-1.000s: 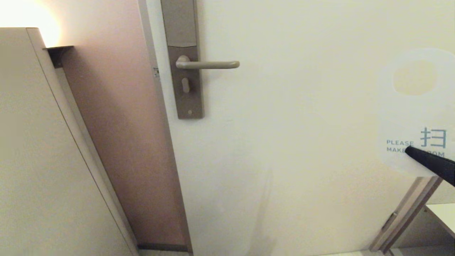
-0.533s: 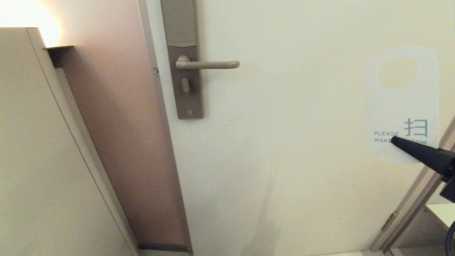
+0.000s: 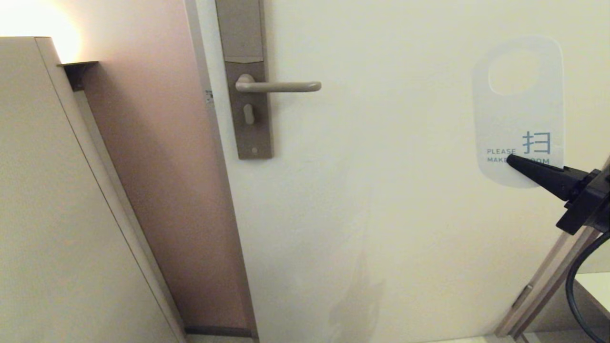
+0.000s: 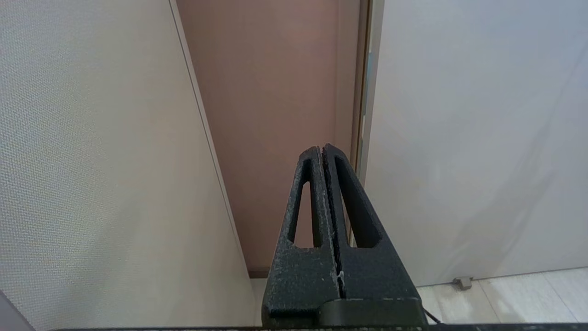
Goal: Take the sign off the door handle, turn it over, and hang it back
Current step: Hang the sign back with the other side facing out
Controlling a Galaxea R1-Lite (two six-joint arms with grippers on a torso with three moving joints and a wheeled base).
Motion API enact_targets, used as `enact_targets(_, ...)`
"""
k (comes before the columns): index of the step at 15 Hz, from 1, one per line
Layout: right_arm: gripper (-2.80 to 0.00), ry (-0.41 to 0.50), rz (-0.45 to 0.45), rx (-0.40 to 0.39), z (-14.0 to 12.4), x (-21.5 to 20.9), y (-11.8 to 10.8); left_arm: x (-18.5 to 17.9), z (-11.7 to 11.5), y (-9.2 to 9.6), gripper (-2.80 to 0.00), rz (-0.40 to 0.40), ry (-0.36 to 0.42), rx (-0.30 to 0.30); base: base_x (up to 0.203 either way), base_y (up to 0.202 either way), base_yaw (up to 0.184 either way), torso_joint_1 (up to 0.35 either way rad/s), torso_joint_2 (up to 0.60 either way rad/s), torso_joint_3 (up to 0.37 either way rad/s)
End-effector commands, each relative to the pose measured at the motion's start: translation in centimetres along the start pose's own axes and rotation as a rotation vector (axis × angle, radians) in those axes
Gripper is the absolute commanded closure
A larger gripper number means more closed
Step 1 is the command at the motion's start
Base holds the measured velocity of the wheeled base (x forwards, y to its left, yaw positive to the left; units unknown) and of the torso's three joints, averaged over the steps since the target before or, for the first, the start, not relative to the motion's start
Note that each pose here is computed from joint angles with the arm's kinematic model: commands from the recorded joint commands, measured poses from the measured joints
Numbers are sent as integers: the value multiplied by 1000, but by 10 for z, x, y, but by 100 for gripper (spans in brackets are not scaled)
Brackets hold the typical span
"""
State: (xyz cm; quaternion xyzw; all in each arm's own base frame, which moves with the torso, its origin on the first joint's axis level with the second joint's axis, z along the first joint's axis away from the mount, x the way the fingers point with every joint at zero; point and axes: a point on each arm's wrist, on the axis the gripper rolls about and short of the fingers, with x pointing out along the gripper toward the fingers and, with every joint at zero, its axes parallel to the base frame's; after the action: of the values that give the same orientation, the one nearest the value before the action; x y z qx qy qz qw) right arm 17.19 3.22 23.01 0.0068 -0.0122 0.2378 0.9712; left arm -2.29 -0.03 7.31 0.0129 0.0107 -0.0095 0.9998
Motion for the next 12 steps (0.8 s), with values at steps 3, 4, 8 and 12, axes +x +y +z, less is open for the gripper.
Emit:
enact_targets(3, 0, 5, 21, -35, 1, 11, -2, 0, 0, 0, 0, 0, 1, 0, 0, 0, 0, 0, 0, 0)
enact_targets(4, 0, 14, 35, -33, 0, 15, -1, 0, 0, 0, 0, 0, 1, 0, 0, 0, 0, 0, 0, 0)
enact_targets(8, 0, 36, 82, -20, -5, 29, 5, 0, 0, 0, 0, 0, 1, 0, 0, 0, 0, 0, 0, 0)
enact_targets(12, 0, 16, 98, -12, 6, 53, 2, 0, 0, 0, 0, 0, 1, 0, 0, 0, 0, 0, 0, 0)
